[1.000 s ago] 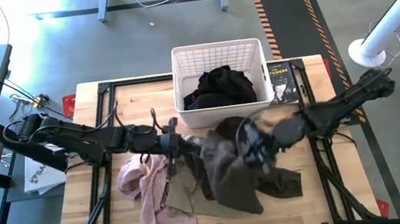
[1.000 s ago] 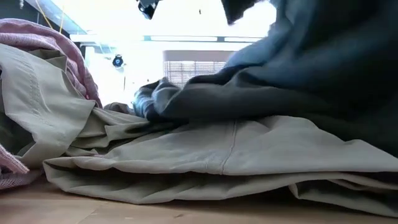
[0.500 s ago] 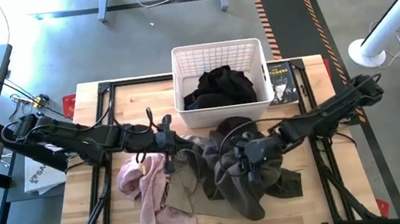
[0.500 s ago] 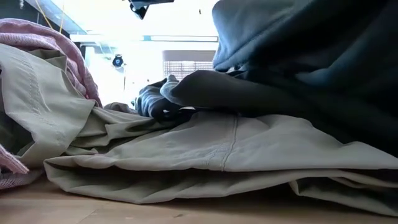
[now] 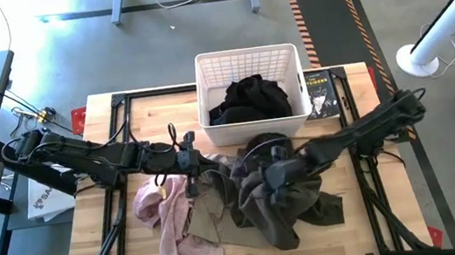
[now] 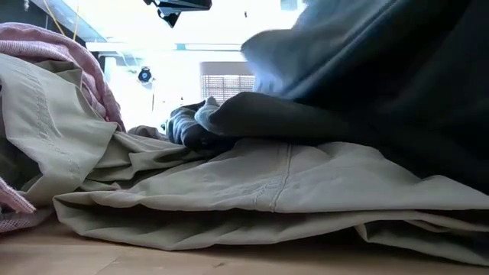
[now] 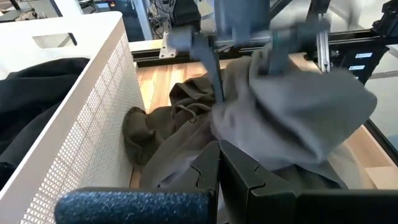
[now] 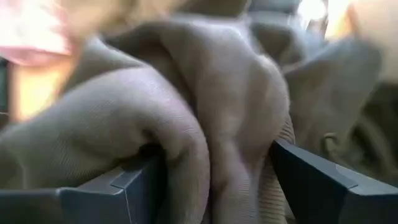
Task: Sort clothes
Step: Put the gray pants into the laundry bin
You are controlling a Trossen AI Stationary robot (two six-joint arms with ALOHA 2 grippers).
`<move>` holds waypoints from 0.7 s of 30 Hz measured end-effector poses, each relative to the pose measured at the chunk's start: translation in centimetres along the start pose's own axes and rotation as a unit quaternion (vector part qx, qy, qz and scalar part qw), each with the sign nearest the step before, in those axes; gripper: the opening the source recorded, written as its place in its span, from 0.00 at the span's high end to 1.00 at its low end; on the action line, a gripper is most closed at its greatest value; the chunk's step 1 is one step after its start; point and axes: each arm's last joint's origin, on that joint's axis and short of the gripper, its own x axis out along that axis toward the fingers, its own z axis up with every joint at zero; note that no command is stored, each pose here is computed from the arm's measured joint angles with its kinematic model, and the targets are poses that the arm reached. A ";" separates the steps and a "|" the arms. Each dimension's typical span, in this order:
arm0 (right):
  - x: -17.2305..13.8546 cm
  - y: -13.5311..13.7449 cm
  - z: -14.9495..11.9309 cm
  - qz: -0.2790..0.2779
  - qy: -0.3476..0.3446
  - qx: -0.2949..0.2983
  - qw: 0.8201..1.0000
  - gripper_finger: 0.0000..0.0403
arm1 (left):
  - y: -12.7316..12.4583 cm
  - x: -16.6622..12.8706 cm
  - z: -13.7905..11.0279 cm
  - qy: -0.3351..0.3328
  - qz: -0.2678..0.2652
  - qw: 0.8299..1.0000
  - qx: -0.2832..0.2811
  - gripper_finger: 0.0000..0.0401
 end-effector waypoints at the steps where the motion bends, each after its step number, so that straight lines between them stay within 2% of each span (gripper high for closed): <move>1: 1.3 0.1 -0.2 -0.009 0.017 0.005 1.000 0.31 | 0.0 0.0 0.0 0.000 0.000 1.000 0.000 0.99; 4: 5.6 0.2 -1.3 -0.025 0.090 0.007 0.996 0.32 | 0.0 0.0 0.0 0.000 0.000 1.000 -0.001 0.99; 7: 8.9 0.1 -2.2 -0.034 0.139 -0.001 0.990 0.40 | 0.0 0.0 0.0 0.000 0.000 1.000 -0.001 0.99; 9: 10.2 0.1 -2.4 -0.011 0.157 -0.007 0.988 0.52 | 0.0 0.0 0.0 0.000 0.000 1.000 -0.002 0.99; 12: 11.1 0.0 -2.1 0.021 0.157 -0.006 0.987 0.78 | 0.0 0.0 0.0 0.000 0.000 1.000 -0.001 0.99; 13: 11.1 -0.1 -2.0 0.028 0.154 -0.005 0.988 0.86 | 0.0 0.0 0.0 0.001 -0.001 1.000 -0.001 0.99; 14: 10.7 -0.2 -1.8 0.031 0.149 -0.006 0.988 0.89 | -0.1 0.0 0.0 0.000 -0.002 1.000 -0.001 0.99; 16: 9.4 -0.4 -1.6 0.023 0.130 -0.001 0.991 0.89 | -0.1 0.0 0.0 0.000 -0.003 1.000 0.000 0.99; 19: 5.6 -0.7 -0.4 0.005 0.067 0.012 0.998 0.89 | -0.3 0.0 0.0 0.000 -0.006 1.000 0.001 0.99; 21: 1.7 -0.8 0.8 0.001 -0.016 0.022 1.000 0.89 | -0.4 -0.1 0.0 0.000 -0.007 1.000 0.002 0.99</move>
